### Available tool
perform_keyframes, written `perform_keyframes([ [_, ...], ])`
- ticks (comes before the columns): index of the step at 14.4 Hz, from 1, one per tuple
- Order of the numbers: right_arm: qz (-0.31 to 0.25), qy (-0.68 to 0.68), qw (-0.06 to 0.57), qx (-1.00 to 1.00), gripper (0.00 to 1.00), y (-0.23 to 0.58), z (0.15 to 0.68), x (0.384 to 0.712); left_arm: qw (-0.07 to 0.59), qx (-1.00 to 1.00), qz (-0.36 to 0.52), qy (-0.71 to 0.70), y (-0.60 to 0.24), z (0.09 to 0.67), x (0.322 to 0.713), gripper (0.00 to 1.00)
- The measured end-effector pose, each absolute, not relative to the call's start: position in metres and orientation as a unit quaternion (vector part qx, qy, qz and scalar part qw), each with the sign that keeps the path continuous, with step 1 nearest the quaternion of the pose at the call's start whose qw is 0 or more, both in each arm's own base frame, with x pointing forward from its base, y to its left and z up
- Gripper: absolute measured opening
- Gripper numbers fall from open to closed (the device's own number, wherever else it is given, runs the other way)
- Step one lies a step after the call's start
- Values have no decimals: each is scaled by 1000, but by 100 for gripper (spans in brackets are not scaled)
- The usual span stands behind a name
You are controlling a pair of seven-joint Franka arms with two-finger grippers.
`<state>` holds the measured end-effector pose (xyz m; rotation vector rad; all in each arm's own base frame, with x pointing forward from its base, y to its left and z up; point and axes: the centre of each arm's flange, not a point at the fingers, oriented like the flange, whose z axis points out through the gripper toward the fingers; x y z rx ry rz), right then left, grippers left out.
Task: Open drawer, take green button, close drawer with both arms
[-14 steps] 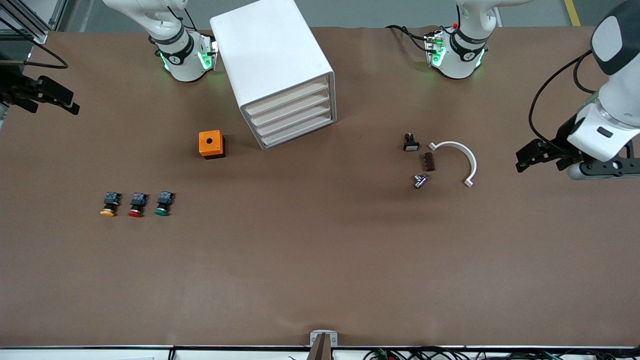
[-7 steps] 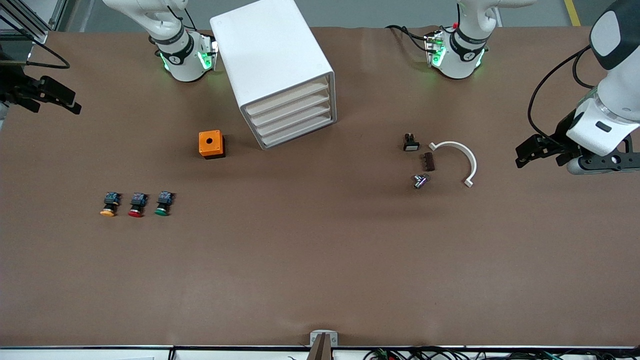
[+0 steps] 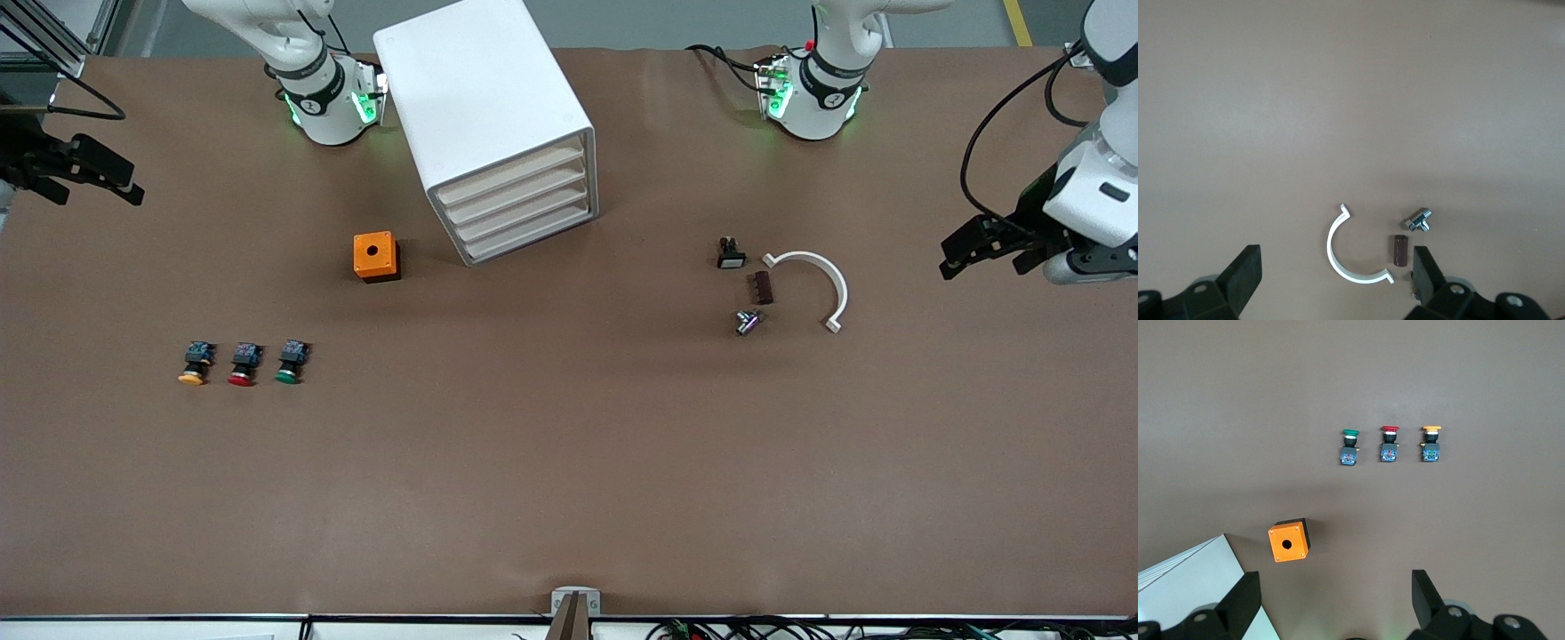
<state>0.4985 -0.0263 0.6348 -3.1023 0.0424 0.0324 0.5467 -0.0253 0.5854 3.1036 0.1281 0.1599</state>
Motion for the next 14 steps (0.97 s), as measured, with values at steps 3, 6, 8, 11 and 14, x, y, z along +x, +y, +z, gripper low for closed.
perform_keyframes([
  [3,9,9,19,-1000,100,-26,635,499,14,998,35,45,-20,601,533,100],
  [6,7,6,19,-1000,100,-24,635,499,13,999,16,45,-20,608,526,100],
  [8,7,5,19,-1000,100,-24,636,499,13,999,12,43,-21,609,525,100],
  [11,6,5,19,-1000,100,-24,636,500,12,999,12,42,-22,609,525,100],
  [14,4,5,19,-1000,100,-24,636,500,13,999,14,42,-22,611,525,100],
])
